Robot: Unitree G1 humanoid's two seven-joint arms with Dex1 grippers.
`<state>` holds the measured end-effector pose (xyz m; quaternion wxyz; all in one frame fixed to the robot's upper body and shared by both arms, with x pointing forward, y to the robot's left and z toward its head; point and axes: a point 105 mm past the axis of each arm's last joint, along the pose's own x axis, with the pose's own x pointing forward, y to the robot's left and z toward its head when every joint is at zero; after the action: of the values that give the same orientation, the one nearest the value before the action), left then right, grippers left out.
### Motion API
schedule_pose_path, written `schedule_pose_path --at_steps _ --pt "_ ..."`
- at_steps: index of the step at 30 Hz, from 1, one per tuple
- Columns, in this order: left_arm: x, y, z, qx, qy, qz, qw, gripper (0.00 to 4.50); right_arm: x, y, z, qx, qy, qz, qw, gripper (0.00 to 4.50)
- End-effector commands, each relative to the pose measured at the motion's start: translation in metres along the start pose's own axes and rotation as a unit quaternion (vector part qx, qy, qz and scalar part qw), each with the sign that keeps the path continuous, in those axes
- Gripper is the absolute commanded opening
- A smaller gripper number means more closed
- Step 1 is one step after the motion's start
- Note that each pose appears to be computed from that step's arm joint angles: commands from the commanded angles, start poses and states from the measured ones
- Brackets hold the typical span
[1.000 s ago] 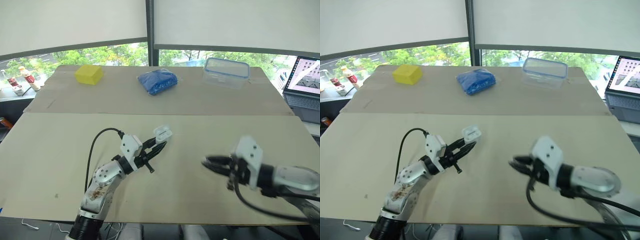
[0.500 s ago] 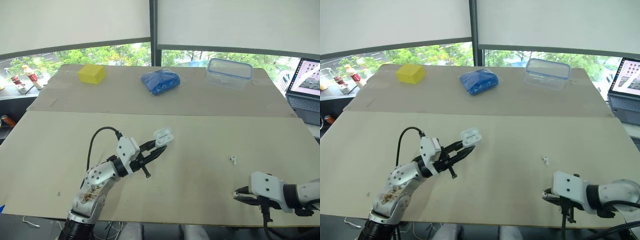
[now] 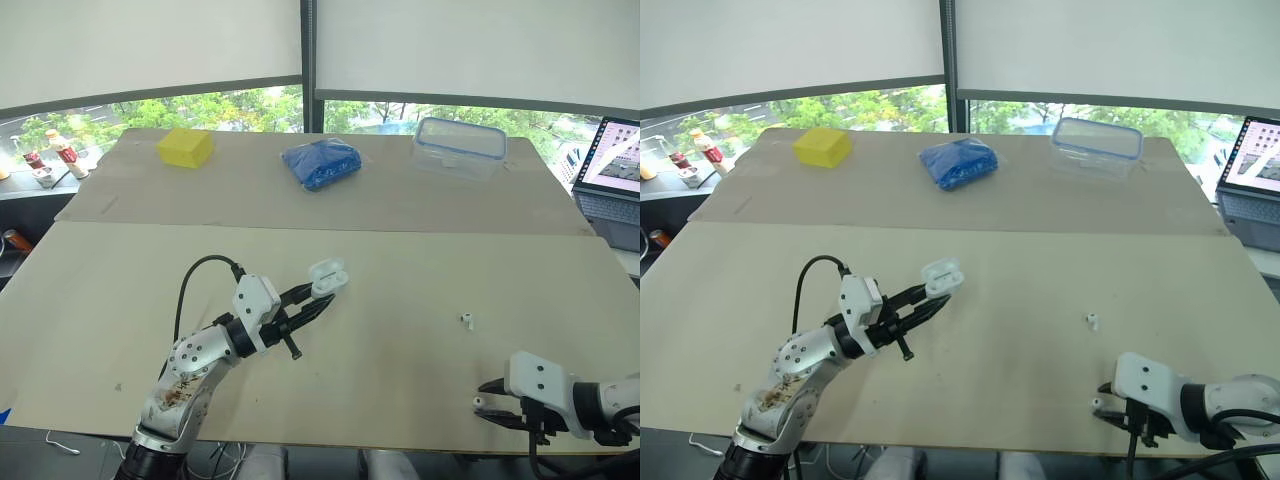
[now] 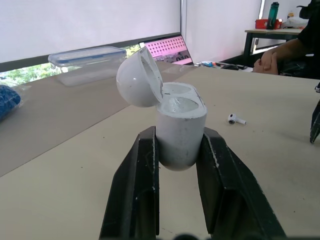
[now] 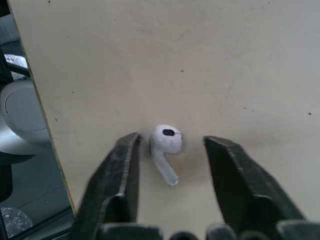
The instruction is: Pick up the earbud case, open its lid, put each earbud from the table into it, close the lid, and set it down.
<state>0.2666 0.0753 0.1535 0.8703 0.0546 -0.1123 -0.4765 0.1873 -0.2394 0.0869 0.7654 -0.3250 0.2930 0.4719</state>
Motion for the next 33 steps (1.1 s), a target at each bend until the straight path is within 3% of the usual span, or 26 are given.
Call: schedule_pose_path --at_steps 1,9,14,16,33 --pt "0.000 -0.004 0.013 0.007 -0.022 -0.005 1.000 0.53 -0.002 0.002 0.006 0.001 -0.011 0.003 1.000 3.44" --pt "-0.004 -0.006 0.010 0.002 -0.014 -0.006 1.000 0.53 -0.022 0.000 0.038 -0.056 0.018 0.025 0.998 3.44" --pt "-0.002 -0.008 0.007 0.002 -0.011 -0.009 1.000 0.53 -0.031 -0.008 0.040 -0.098 0.167 0.034 0.981 3.44" --pt "0.000 -0.010 0.006 0.001 -0.011 -0.011 1.000 0.53 -0.029 -0.008 0.042 -0.114 0.193 0.048 0.973 3.44" --pt "0.002 -0.018 0.003 -0.007 -0.011 -0.012 1.000 0.53 0.003 -0.007 0.033 -0.063 0.178 0.052 0.981 3.44"
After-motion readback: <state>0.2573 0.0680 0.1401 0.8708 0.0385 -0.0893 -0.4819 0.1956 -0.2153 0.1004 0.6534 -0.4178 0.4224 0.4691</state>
